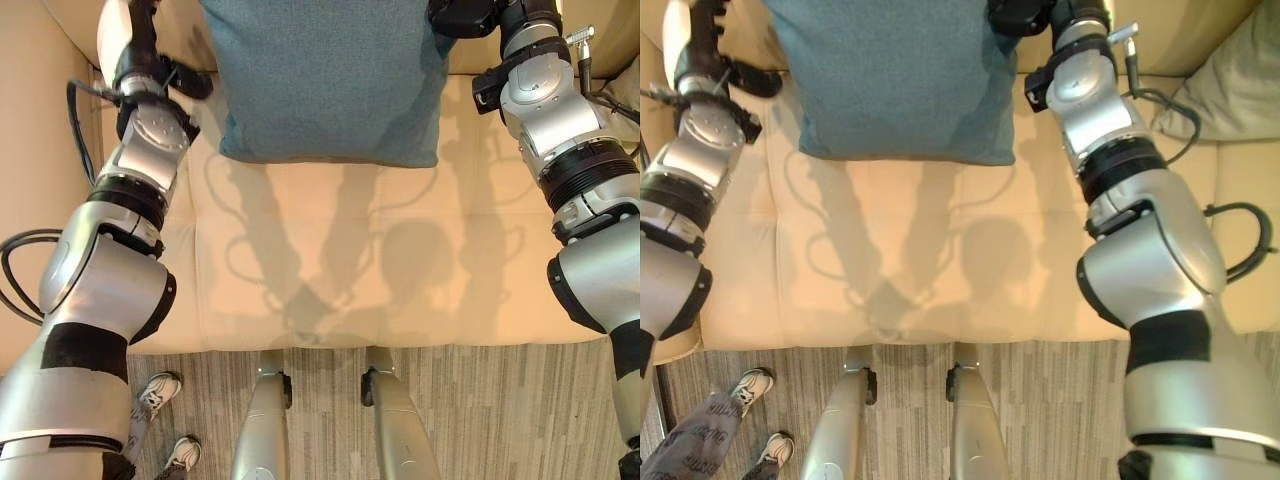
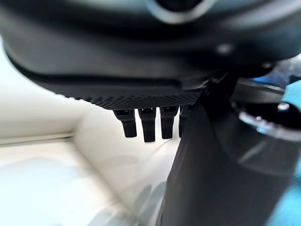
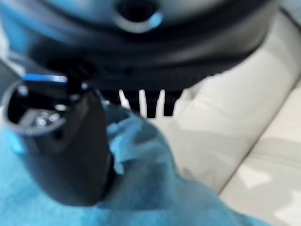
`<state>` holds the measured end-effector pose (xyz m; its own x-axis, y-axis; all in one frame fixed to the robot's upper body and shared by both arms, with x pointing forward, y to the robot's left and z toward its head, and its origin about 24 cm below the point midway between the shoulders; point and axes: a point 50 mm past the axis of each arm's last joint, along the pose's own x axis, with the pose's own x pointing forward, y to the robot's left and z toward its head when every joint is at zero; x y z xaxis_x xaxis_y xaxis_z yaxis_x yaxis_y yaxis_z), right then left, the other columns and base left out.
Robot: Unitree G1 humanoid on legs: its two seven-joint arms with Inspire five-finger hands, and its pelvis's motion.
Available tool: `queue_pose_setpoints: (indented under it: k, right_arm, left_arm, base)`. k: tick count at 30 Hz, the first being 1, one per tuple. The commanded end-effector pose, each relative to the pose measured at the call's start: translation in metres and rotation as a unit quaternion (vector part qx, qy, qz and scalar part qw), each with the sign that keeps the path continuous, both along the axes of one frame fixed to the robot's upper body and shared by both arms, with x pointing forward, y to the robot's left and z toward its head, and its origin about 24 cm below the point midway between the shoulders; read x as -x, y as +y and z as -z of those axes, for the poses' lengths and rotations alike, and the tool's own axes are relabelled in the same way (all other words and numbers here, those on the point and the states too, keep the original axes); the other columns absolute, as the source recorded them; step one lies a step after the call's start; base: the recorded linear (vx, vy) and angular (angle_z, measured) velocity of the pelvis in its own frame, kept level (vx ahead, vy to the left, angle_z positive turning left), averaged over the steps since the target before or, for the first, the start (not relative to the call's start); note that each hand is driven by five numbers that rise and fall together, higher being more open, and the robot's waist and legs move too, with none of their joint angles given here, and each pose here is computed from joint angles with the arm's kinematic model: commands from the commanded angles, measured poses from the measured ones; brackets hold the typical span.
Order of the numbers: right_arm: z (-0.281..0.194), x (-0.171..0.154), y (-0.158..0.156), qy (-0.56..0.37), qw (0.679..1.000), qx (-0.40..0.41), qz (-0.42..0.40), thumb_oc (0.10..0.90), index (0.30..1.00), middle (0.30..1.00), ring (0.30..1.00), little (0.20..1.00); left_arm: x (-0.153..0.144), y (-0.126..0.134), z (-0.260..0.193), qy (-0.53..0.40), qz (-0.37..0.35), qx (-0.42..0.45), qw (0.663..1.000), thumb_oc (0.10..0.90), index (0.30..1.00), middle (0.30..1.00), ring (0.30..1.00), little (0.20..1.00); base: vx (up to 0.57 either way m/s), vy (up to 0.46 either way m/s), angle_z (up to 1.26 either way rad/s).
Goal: Pick up all the scattered cushions and arrange them neatly on the sofa.
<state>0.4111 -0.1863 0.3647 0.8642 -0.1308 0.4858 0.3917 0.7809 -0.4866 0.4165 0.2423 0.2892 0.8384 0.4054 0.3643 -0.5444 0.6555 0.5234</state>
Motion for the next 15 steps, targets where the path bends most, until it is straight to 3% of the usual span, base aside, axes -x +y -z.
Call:
queue_pose_setpoints:
  k: [1, 5, 7, 8, 12, 15]
  right_arm:
    - [0.038, -0.006, -0.027, 0.041, 0.998, 0.005, 0.055, 0.8, 0.9, 0.9, 0.9, 0.9]
    - [0.045, 0.007, -0.043, -0.002, 0.997, 0.04, 0.058, 0.8, 0.9, 0.9, 0.9, 0.9]
    - [0.049, 0.013, -0.049, -0.019, 0.998, 0.034, 0.057, 0.8, 0.9, 0.9, 0.9, 0.9]
    - [0.06, 0.026, -0.061, -0.052, 0.998, -0.004, 0.045, 0.8, 0.9, 0.9, 0.9, 0.9]
    - [0.116, 0.06, -0.1, -0.064, 0.993, -0.074, 0.066, 0.8, 0.9, 0.9, 0.9, 0.9]
    - [0.174, 0.094, -0.118, -0.029, 0.99, -0.117, 0.079, 0.8, 0.9, 0.9, 0.9, 0.9]
  left_arm:
    - [0.006, 0.025, 0.021, -0.008, -0.024, 0.065, 0.998, 0.8, 0.9, 0.9, 0.9, 0.9]
    - [0.018, 0.044, 0.04, -0.073, 0.005, 0.188, 0.979, 0.8, 0.9, 0.9, 0.9, 0.9]
    - [0.022, 0.049, 0.05, -0.083, 0.009, 0.207, 0.975, 0.8, 0.9, 0.9, 0.9, 0.9]
    - [0.034, 0.056, 0.081, -0.097, 0.022, 0.266, 0.959, 0.8, 0.9, 0.9, 0.9, 0.9]
    - [0.079, 0.069, 0.182, -0.017, -0.02, 0.296, 0.955, 0.8, 0.9, 0.9, 0.9, 0.9]
    - [0.132, 0.074, 0.26, 0.068, -0.077, 0.33, 0.938, 0.8, 0.9, 0.9, 0.9, 0.9]
  base:
    - [0.02, -0.02, -0.04]
    - [0.06, -0.018, -0.01]
    - [0.06, -0.003, 0.03]
    - [0.09, -0.007, 0.05]
    - [0.15, -0.012, 0.02]
    - [0.18, -0.023, 0.0]
